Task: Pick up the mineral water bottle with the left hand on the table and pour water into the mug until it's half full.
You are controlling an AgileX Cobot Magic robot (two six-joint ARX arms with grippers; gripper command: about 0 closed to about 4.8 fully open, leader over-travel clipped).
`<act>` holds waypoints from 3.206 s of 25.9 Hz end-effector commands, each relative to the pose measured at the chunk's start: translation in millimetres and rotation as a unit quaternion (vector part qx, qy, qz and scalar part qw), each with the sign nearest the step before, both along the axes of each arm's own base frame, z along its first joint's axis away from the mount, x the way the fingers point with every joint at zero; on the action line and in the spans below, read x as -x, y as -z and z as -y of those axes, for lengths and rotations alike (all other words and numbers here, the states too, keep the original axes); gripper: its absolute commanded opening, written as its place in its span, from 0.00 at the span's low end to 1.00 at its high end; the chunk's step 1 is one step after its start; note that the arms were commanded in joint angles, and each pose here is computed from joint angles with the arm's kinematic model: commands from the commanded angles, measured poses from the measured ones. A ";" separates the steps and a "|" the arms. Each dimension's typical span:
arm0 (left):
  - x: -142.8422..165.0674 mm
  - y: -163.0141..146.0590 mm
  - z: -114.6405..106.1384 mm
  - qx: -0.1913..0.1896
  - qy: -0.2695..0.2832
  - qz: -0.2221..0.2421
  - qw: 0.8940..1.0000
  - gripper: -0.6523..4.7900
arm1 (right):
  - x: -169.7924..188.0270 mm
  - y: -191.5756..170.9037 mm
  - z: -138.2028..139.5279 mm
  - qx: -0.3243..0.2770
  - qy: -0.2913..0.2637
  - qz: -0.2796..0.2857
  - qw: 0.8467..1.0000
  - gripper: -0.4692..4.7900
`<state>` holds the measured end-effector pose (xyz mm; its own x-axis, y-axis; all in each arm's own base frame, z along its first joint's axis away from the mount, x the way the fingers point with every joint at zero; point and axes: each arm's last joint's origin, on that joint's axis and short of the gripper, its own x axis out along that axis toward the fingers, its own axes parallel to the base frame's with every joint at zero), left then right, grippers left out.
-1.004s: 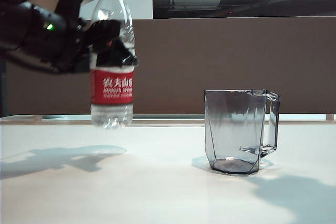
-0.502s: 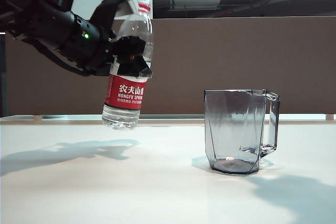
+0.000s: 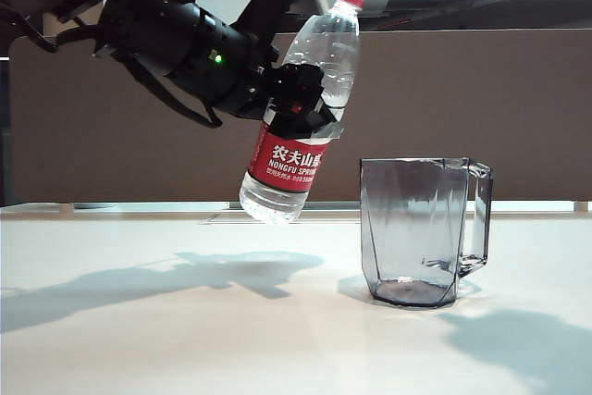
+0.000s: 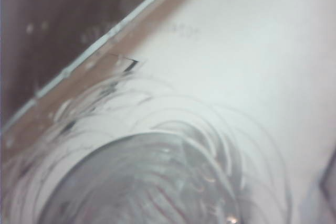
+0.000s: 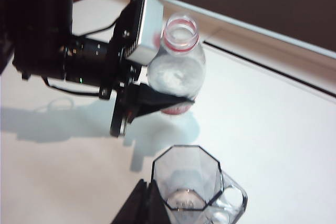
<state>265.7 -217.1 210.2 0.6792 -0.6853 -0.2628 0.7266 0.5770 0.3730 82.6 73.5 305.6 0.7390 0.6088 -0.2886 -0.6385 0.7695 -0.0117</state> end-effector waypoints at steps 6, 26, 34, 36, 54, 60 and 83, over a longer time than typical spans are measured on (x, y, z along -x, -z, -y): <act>-8.3 -11.1 6.8 -0.030 0.015 0.062 0.998 0.59 | 2.1 -1.5 0.6 0.003 -0.007 -0.003 1.000 0.07; -15.9 7.6 13.2 -0.147 0.056 0.134 0.978 0.59 | 2.3 -1.0 0.7 0.005 -0.007 -0.005 1.000 0.07; -15.5 8.1 14.2 -0.177 0.070 0.165 0.968 0.59 | 2.3 -0.9 0.7 0.005 -0.007 -0.005 1.000 0.07; -15.8 7.3 14.2 -0.174 0.069 0.167 0.968 0.59 | 2.3 -0.9 0.7 0.005 -0.007 -0.005 1.000 0.07; -20.8 14.4 18.2 -0.214 0.084 0.203 0.952 0.59 | 2.8 -0.9 0.3 0.003 -0.018 -0.007 1.000 0.07; -20.8 14.3 18.2 -0.238 0.094 0.227 0.940 0.59 | 2.8 -0.9 0.2 0.003 -0.018 -0.007 1.000 0.07; -24.1 6.0 20.3 -0.284 0.097 0.347 0.889 0.59 | 3.3 1.4 0.8 0.011 -0.018 -0.017 1.000 0.07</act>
<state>288.2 -234.9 192.8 0.6865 -0.6839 -0.2468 0.3525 0.0162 0.9357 79.9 73.1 299.6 0.7021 0.6189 -0.3521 -0.6628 0.7487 -0.0057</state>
